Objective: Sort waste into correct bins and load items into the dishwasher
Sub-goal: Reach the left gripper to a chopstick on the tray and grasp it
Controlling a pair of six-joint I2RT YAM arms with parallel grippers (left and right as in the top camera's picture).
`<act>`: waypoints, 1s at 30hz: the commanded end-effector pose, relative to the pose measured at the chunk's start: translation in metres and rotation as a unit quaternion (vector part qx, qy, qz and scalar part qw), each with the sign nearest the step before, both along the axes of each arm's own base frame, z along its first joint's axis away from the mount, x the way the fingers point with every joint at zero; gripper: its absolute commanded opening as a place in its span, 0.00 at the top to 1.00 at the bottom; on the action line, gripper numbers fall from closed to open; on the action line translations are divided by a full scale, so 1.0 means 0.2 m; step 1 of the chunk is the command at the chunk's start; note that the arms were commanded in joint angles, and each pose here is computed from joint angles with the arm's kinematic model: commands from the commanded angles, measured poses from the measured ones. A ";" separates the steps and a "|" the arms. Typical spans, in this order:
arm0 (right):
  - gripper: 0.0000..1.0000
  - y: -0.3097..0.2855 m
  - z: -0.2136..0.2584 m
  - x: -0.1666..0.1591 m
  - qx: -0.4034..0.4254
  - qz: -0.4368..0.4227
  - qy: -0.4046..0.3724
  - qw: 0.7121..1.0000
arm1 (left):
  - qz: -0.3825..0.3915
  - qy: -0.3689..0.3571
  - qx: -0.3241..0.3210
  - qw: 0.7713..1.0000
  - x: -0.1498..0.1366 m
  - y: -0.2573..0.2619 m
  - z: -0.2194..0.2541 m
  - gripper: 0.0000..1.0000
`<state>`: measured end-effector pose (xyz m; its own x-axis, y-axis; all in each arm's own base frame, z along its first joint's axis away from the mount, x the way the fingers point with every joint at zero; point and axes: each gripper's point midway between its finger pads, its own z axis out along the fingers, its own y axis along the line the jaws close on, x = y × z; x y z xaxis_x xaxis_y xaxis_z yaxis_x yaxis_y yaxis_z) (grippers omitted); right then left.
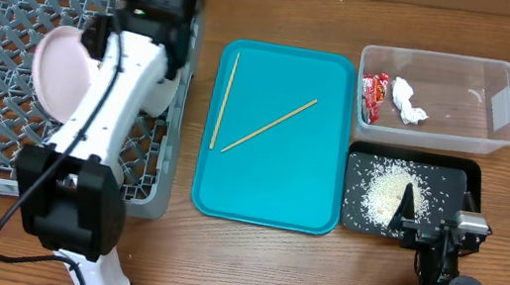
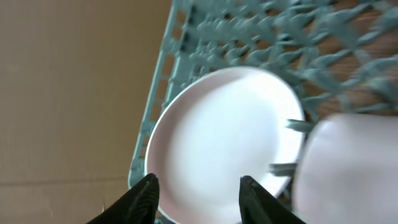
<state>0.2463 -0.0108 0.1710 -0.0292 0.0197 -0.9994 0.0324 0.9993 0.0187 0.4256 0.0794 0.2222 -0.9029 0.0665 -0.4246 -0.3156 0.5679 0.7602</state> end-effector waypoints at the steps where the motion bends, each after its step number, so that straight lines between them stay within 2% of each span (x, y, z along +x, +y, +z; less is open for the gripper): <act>1: 0.00 0.00 0.00 0.00 -0.001 -0.001 -0.005 1.000 | -0.035 0.002 0.016 0.999 0.02 -0.14 0.02 0.50; 6: 0.00 0.00 0.00 0.00 -0.001 -0.001 -0.005 1.000 | -0.074 -0.011 -0.007 0.997 0.02 -0.36 0.07 0.44; 10: 0.00 0.00 0.00 0.00 -0.001 -0.001 -0.005 1.000 | -0.124 -0.003 -0.097 0.988 0.01 -0.60 0.06 0.47; 11: 0.00 0.00 0.00 0.00 -0.001 -0.001 -0.005 1.000 | -0.140 0.001 -0.124 0.982 0.01 -0.67 0.05 0.43; 12: 0.00 0.00 0.00 0.00 -0.001 -0.001 -0.005 1.000 | -0.164 0.008 -0.169 0.972 0.00 -0.79 0.01 0.31; 13: 0.00 0.00 0.00 0.00 -0.001 -0.001 -0.005 1.000 | -0.188 0.025 -0.222 0.957 -0.02 -0.91 -0.04 0.13; 14: 0.00 0.00 0.00 0.00 -0.001 -0.001 -0.005 1.000 | -0.224 0.060 -0.285 0.930 -0.06 -1.06 -0.10 0.02; 15: 0.00 0.00 0.00 0.00 -0.001 -0.001 -0.005 1.000 | -0.247 0.083 -0.316 0.912 -0.09 -1.15 -0.13 0.04; 18: 0.00 0.00 0.00 0.00 -0.001 -0.001 -0.005 1.000 | -0.349 0.163 -0.406 0.829 -0.21 -1.44 -0.22 0.16; 19: 0.00 0.00 0.00 0.00 -0.001 -0.001 -0.005 1.000 | -0.363 0.173 -0.410 0.819 -0.22 -1.48 -0.25 0.18; 22: 0.00 0.00 0.00 0.00 -0.001 -0.001 -0.005 1.000 | -0.349 0.180 -0.412 0.822 -0.19 -1.50 -0.36 0.23; 24: 0.00 0.00 0.00 0.00 -0.001 -0.001 -0.005 1.000 | -0.337 0.190 -0.414 0.824 -0.18 -1.51 -0.44 0.30; 26: 0.00 0.00 0.00 0.00 -0.001 -0.001 -0.005 1.000 | -0.335 0.212 -0.407 0.823 -0.15 -1.52 -0.57 0.31; 30: 0.00 0.00 0.00 0.00 -0.001 -0.001 -0.005 1.000 | -0.384 0.275 -0.397 0.787 -0.16 -1.59 -0.80 0.34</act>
<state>0.2463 -0.0108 0.1710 -0.0292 0.0201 -0.9994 0.0324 0.9993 0.0191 0.4054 -0.2288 0.1007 -0.8447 0.4763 -0.2441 0.4835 0.8747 0.0334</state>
